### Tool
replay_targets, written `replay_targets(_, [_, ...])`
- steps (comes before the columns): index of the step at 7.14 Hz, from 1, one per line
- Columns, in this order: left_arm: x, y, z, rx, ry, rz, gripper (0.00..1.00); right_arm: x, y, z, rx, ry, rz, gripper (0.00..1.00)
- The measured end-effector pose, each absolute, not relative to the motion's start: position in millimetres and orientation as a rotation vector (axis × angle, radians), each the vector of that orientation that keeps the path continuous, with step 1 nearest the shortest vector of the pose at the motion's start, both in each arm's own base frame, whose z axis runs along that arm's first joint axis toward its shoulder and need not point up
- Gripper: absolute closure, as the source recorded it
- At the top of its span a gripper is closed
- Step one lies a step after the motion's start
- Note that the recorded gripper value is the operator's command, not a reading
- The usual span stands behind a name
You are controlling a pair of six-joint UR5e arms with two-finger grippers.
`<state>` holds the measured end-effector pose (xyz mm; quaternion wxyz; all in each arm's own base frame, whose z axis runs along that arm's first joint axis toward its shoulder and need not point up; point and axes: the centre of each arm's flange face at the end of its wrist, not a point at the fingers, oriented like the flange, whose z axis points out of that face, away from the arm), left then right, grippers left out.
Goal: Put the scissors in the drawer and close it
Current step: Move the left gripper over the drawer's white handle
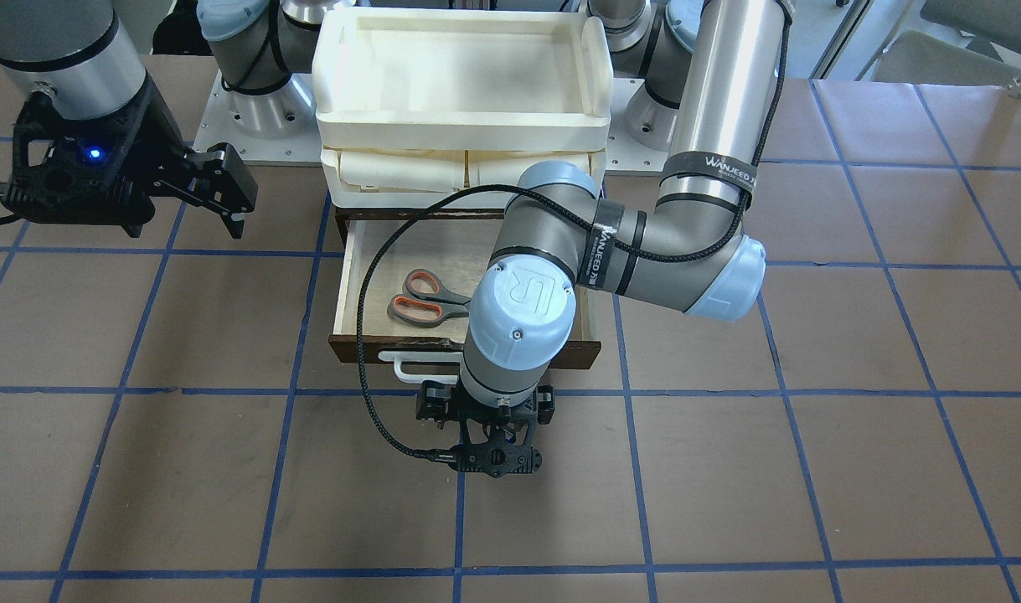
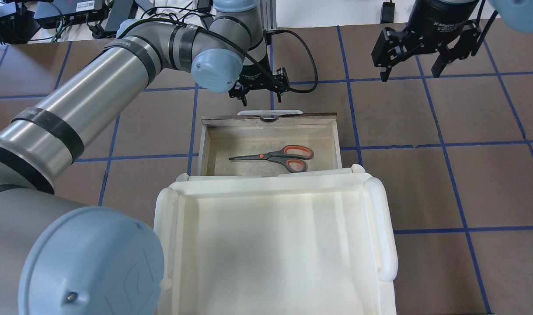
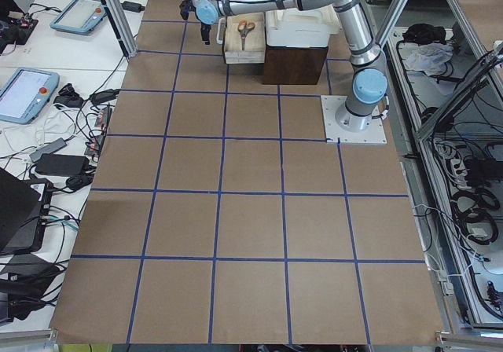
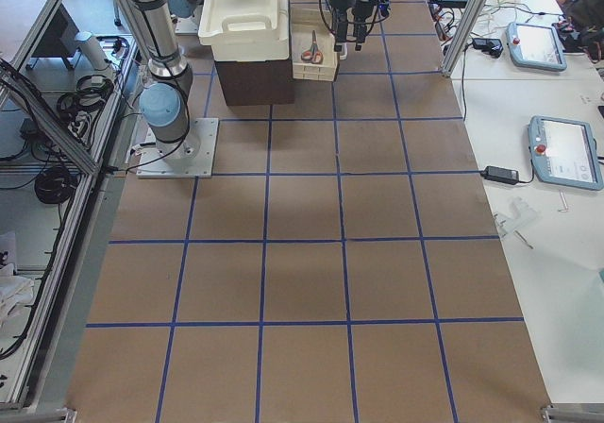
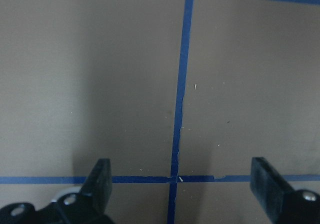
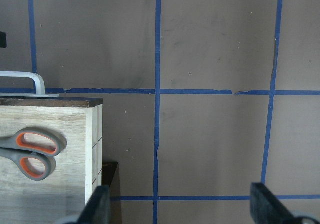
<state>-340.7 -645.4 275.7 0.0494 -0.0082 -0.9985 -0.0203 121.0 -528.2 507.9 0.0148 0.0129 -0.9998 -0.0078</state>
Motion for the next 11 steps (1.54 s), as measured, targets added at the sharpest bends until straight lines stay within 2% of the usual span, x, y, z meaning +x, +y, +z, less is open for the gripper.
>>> replay_targets(5, [-337,-658,240,-0.057,-3.033,-0.193,0.00,121,-528,507,0.042,-3.111,-0.027,0.00])
replay_targets(11, [-338,-647,226,0.072,-3.025,-0.374,0.00,119,-528,507,0.050,-3.104,-0.029,0.00])
